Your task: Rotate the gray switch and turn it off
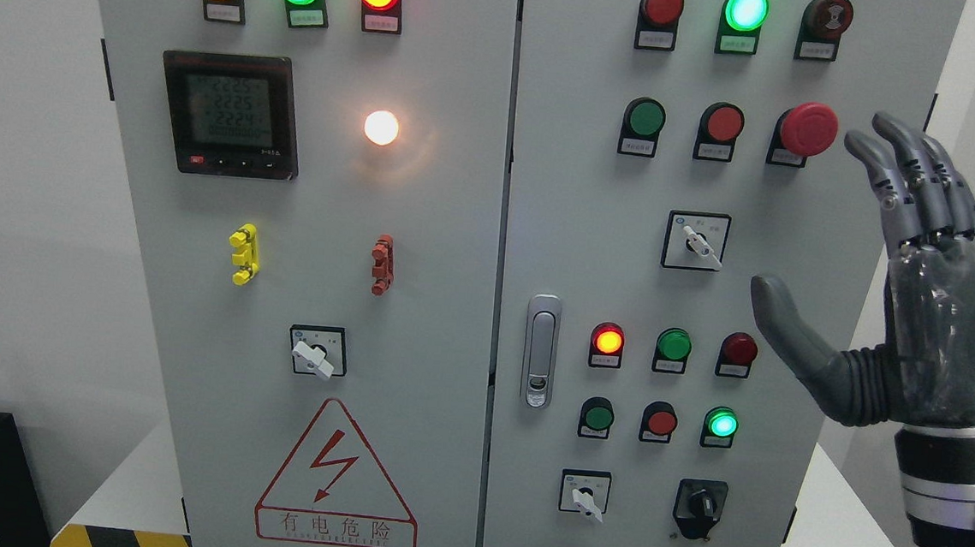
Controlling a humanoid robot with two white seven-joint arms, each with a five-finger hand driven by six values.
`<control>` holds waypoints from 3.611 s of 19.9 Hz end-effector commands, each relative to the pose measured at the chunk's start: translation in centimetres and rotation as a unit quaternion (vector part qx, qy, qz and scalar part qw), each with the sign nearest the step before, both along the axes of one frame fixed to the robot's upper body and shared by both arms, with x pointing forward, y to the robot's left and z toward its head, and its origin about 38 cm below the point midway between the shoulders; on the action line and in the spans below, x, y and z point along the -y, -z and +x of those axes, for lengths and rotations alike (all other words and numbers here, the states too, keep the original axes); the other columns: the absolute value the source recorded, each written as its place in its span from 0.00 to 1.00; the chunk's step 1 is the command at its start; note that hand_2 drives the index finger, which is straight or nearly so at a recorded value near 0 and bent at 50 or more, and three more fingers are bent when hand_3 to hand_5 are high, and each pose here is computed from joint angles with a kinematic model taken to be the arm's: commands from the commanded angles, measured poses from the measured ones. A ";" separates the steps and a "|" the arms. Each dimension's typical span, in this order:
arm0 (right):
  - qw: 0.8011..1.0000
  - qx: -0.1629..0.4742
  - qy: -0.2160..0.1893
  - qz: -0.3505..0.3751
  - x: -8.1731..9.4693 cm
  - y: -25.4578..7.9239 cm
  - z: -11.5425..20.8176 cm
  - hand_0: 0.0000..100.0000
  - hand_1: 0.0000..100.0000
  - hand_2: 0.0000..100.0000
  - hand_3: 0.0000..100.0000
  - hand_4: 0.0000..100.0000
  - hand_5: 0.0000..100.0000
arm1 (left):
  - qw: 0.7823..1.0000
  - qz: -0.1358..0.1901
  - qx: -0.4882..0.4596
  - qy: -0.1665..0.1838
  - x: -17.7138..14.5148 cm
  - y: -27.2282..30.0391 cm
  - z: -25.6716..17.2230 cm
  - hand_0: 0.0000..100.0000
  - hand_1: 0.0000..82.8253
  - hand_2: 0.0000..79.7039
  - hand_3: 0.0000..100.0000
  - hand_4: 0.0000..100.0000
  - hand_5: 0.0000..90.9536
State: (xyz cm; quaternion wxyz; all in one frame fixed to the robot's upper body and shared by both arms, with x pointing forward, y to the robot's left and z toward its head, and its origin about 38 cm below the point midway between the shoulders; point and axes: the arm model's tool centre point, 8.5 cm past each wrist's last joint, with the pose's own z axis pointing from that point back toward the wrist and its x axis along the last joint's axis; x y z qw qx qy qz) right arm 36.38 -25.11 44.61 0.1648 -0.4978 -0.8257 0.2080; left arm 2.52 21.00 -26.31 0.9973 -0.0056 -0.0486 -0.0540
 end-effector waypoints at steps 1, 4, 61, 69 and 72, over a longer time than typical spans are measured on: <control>1.000 0.001 0.000 -0.002 0.0 0.0 -0.1 0.23 0.12 0.00 0.00 0.00 0.00 | 1.000 -0.001 0.000 -0.016 0.0 0.0 0.0 0.12 0.47 0.00 0.00 0.00 0.00; 1.000 0.000 0.004 0.001 0.3 0.0 -0.1 0.23 0.12 0.00 0.00 0.00 0.00 | 1.000 -0.001 0.000 -0.016 0.0 0.0 0.0 0.12 0.47 0.00 0.00 0.00 0.00; 0.988 -0.129 0.048 0.071 -0.4 4.8 3.8 0.00 0.27 0.35 0.60 0.68 0.83 | 1.000 0.000 0.000 -0.016 0.0 0.0 0.0 0.12 0.47 0.00 0.00 0.00 0.00; 0.988 -0.129 0.049 0.073 -0.5 4.3 4.3 0.00 0.30 0.41 0.68 0.71 0.84 | 1.000 0.000 0.000 -0.016 0.0 0.0 0.0 0.12 0.47 0.00 0.00 0.00 0.00; 0.989 -0.124 0.044 0.074 -0.8 3.9 4.5 0.00 0.30 0.42 0.74 0.73 0.86 | 1.000 0.000 0.000 -0.016 0.0 0.0 0.0 0.12 0.47 0.00 0.00 0.00 0.00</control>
